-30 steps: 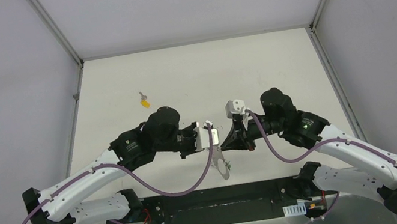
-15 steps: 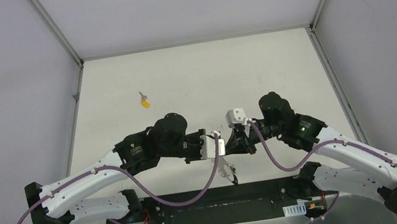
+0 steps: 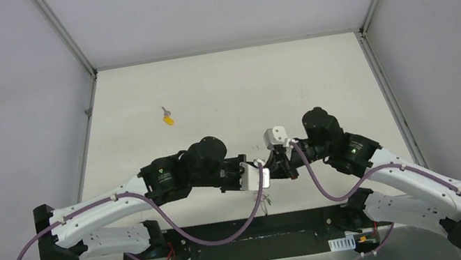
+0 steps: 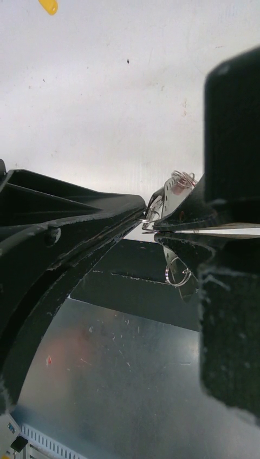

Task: Put the keys on the keyring
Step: Insert the key onto the keyring.

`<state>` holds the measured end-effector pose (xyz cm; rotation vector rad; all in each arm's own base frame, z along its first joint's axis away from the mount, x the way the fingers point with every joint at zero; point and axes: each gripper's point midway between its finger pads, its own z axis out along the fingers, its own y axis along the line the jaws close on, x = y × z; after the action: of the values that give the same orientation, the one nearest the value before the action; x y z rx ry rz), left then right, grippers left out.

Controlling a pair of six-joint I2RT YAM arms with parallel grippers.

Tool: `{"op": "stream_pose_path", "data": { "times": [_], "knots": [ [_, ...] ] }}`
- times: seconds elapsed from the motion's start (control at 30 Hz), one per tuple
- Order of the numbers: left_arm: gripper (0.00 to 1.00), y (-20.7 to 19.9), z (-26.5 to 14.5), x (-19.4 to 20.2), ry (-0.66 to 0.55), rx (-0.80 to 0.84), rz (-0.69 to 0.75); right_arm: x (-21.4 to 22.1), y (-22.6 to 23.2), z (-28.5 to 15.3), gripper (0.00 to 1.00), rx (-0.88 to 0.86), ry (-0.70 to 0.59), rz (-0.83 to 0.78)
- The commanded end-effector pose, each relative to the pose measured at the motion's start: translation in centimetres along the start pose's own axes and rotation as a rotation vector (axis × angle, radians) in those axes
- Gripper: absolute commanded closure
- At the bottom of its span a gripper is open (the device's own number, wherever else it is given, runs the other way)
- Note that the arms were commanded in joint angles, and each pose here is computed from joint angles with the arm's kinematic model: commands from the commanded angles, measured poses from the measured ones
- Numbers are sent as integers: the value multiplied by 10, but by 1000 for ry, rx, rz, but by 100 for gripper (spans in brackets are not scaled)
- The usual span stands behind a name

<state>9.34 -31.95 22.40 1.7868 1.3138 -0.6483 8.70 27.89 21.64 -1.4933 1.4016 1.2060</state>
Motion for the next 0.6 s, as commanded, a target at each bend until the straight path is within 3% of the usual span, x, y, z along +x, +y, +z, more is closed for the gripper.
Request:
{"op": "stream_pose_path", "data": {
  "times": [0.0, 0.57],
  "knots": [
    [100, 7, -6, -18, -36, -40, 38, -21, -1, -2, 100, 14, -67, -95],
    [100, -6, -11, -19, -28, -24, 70, -19, -6, -4, 100, 52, -56, -64]
  ]
}}
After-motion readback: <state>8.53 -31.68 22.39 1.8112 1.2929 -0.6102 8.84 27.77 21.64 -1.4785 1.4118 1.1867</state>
